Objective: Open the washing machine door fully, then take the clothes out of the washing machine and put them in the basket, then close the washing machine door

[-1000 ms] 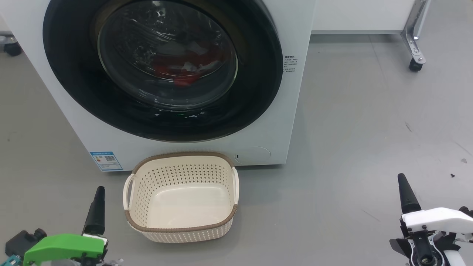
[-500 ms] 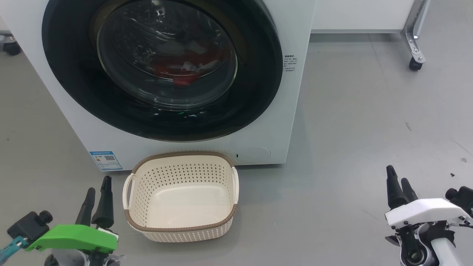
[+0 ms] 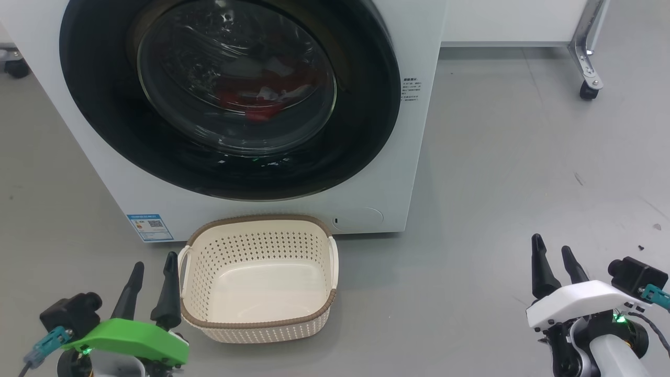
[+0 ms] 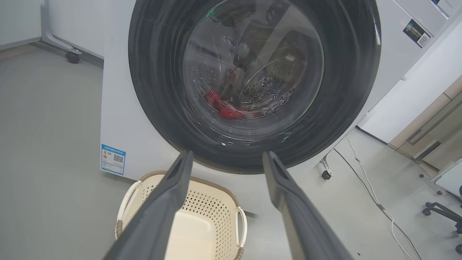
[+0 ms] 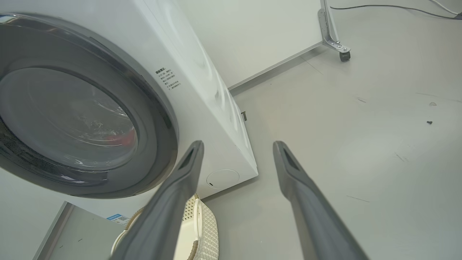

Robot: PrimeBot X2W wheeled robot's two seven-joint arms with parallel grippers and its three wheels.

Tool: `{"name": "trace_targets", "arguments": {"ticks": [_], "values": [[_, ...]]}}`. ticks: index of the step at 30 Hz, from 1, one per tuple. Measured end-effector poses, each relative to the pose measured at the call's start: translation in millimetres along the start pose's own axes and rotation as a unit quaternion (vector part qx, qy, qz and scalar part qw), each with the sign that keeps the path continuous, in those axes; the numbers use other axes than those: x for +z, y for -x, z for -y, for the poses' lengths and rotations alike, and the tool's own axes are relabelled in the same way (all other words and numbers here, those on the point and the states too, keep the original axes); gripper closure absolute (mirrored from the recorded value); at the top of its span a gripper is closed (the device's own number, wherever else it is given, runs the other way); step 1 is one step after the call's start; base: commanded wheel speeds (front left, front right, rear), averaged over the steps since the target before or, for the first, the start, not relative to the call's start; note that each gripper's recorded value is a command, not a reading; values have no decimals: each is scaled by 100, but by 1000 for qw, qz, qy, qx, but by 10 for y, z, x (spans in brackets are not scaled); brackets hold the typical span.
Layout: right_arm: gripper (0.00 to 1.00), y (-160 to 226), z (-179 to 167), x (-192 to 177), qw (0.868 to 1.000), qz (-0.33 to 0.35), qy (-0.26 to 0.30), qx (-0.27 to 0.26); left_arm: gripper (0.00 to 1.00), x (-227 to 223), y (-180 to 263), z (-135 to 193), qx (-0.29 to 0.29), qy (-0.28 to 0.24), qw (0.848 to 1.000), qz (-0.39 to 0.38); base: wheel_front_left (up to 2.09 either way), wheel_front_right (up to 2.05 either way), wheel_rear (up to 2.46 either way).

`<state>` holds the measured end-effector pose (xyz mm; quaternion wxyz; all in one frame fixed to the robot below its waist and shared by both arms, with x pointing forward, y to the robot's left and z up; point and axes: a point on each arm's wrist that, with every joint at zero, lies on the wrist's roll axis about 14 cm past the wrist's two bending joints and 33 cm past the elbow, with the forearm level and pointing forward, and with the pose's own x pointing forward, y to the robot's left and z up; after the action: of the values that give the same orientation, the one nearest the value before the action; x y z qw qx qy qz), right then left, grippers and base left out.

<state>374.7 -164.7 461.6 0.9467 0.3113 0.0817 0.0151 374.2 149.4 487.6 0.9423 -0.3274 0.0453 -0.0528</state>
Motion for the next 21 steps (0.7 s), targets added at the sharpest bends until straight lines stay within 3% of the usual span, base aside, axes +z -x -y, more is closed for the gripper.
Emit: {"name": "trace_targets", "arguments": {"ticks": [21], "values": [[0,-31,-232,-12,985,18,164,40,0,-55,28,104,-17,-159,987,9,0,0,0]]}}
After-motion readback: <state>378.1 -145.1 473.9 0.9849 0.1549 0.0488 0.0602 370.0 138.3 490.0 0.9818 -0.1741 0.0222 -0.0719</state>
